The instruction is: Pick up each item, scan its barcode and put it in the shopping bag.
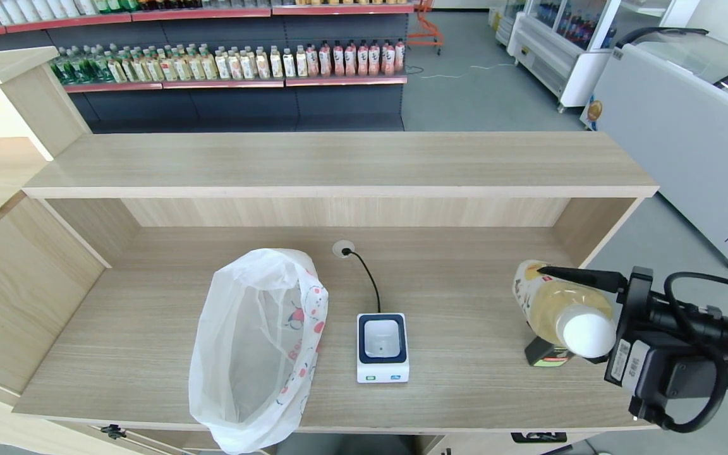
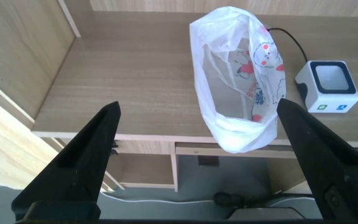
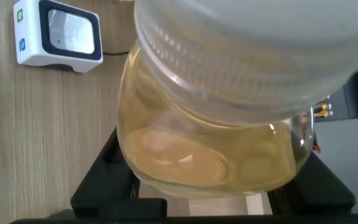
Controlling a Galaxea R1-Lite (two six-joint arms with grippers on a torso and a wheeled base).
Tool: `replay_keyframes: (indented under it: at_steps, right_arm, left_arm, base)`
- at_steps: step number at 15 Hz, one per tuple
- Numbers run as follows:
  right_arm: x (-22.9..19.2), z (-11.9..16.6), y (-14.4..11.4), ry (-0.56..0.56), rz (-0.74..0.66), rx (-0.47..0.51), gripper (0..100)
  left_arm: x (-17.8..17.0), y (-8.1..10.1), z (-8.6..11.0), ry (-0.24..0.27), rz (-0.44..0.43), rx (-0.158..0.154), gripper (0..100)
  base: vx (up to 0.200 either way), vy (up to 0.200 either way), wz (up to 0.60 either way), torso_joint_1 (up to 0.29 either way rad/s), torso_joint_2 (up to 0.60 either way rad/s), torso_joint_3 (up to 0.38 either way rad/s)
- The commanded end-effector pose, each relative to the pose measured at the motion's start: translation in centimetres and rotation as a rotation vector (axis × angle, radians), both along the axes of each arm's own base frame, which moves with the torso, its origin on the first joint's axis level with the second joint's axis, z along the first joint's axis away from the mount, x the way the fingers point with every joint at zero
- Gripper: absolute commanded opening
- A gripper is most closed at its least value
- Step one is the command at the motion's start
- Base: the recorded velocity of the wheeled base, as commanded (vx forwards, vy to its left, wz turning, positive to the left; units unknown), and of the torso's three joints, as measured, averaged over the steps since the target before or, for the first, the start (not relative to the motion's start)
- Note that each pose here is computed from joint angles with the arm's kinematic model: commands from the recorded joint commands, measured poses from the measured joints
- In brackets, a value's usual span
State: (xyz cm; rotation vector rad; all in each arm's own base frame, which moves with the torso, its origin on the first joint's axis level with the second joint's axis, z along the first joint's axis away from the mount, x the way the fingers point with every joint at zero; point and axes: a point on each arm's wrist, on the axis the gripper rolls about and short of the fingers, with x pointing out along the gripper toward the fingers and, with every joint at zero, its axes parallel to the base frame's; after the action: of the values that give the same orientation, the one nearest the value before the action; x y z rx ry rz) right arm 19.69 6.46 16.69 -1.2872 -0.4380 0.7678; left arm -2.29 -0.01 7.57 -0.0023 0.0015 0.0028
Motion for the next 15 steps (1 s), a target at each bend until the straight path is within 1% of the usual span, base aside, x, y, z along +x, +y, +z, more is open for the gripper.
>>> replay_keyframes:
  at_steps: [1, 7, 11, 15]
  right_arm:
    - [0.1, -0.7, 0.5, -0.023, 0.024, -0.011, 0]
    - [1.4, -1.3, 0.8, -0.064, 0.017, -0.022, 0]
    - [1.6, -1.5, 0.9, -0.057, 0.018, -0.026, 0]
    - [2.2, -1.9, 1.1, -0.043, 0.02, -0.029, 0]
  left_arm:
    - [0.0, 0.0, 0.0, 0.0, 0.0, -0.001, 100]
    - [0.0, 0.0, 0.0, 0.0, 0.0, -0.001, 100]
    - [0.0, 0.0, 0.0, 0.0, 0.0, -0.001, 100]
    - [0.0, 0.0, 0.0, 0.0, 0.0, -0.001, 100]
  base:
    - [0.0, 0.0, 0.0, 0.0, 0.0, 0.0]
    - [0.0, 0.0, 0.0, 0.0, 0.0, 0.0]
    - [0.0, 0.0, 0.0, 0.0, 0.0, 0.0]
    - [0.0, 0.2, 0.0, 0.002, 0.0, 0.002]
